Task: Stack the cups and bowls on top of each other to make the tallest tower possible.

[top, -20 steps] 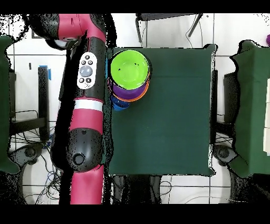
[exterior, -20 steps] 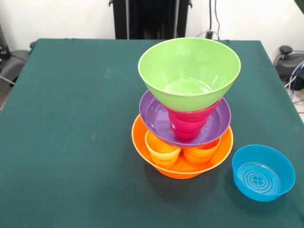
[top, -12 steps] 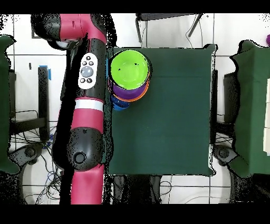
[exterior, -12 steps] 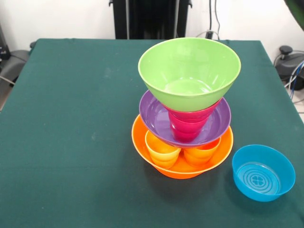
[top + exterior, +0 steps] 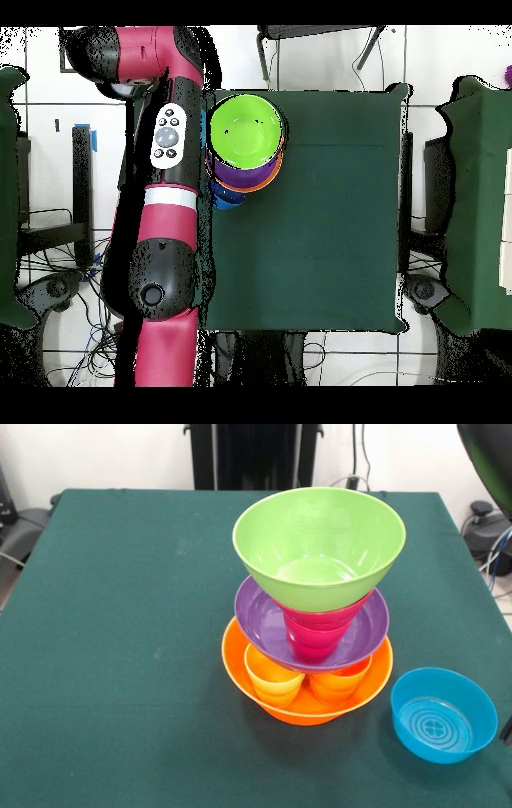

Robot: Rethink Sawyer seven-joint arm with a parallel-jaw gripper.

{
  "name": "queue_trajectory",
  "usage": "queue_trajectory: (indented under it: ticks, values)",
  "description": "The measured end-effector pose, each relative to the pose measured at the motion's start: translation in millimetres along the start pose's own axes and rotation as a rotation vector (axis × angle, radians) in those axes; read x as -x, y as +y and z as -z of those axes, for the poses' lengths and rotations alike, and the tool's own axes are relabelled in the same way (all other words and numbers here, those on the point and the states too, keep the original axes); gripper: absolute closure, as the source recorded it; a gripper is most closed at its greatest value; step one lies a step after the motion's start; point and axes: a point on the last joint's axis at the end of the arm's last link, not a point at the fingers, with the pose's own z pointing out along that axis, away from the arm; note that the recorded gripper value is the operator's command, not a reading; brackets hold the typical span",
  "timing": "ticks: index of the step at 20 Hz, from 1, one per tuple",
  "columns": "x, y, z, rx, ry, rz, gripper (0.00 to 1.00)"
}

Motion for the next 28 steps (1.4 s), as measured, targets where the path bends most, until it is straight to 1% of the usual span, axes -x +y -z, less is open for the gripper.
queue_trajectory:
  ticks: [3,10,21,23,28]
  values:
    - [0.3,0,0,-0.002,-0.001,0.001,0.00]
    - [0.7,-6,-5,-0.035,-0.019,0.018,0.00]
    - [0.9,-10,-7,-0.046,-0.026,0.027,0.00]
    - [-0.1,-11,-8,-0.047,-0.028,0.031,0.00]
    - [-11.1,-12,-13,-0.065,-0.037,0.056,0.00]
